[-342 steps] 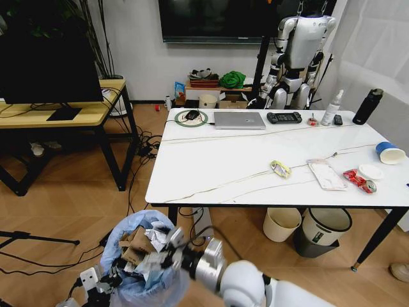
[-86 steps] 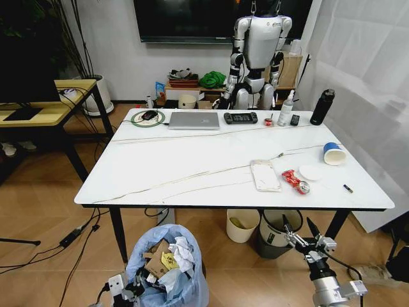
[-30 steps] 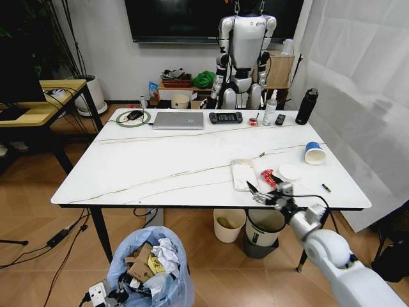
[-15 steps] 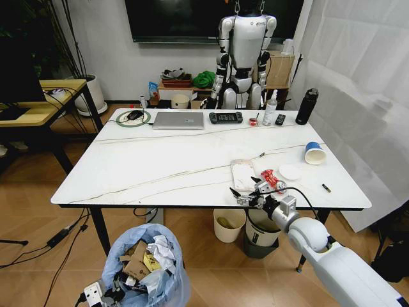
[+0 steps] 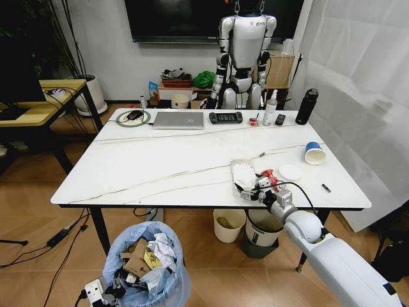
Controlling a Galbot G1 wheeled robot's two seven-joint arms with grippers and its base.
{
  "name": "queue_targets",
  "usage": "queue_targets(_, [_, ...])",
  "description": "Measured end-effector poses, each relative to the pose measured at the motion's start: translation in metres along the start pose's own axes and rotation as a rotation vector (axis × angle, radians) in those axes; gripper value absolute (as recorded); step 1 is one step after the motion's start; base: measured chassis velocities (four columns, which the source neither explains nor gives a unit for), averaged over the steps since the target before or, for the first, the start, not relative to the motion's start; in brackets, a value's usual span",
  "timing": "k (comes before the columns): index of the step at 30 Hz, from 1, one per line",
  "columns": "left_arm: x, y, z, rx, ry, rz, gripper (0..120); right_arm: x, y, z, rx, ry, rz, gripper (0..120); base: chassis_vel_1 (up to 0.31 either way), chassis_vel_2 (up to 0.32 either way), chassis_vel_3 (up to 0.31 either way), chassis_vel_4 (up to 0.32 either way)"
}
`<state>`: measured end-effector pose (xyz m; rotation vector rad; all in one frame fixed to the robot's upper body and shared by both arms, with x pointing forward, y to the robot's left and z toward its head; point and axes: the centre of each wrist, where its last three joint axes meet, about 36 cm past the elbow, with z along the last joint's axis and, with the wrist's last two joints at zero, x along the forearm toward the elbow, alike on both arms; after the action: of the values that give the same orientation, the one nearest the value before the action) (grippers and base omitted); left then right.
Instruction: Pick up the trash bin and place the trash from the table into it.
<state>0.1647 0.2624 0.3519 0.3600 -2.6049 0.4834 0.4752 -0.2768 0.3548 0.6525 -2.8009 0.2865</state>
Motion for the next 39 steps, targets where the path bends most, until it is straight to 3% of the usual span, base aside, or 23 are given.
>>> queue_targets(3, [0.0,0.0,0.0,0.002,0.0,0.0,0,-0.001,0.0,0.001,-0.002,0.001,0.001,71,0.0,0.0,0.0,0.0])
queue_targets(9, [0.0,0.002,0.0,0.011,0.003,-0.003,0,-0.001,0.0,0.001,-0.007,-0.002,0.005,45,0.0,0.0,0.0,0.0])
queue_targets(11, [0.0,0.002,0.0,0.012,0.003,-0.003,0,0.0,0.001,0.001,-0.008,-0.002,0.005,41,0.0,0.0,0.0,0.0])
queue_targets(22, [0.0,0.003,-0.001,0.021,0.006,-0.004,0,0.005,0.003,-0.002,-0.02,-0.014,0.004,0,0.0,0.0,0.0,0.0])
queue_targets(28, [0.0,0.003,-0.002,0.013,0.011,0.005,0,0.013,0.009,-0.008,-0.078,-0.058,-0.015,0,0.0,0.0,0.0,0.0])
queue_targets(39, [-0.003,0.005,-0.006,0.0,0.028,0.02,0,0.058,0.034,-0.032,-0.225,-0.285,-0.186,0,0.0,0.0,0.0,0.0])
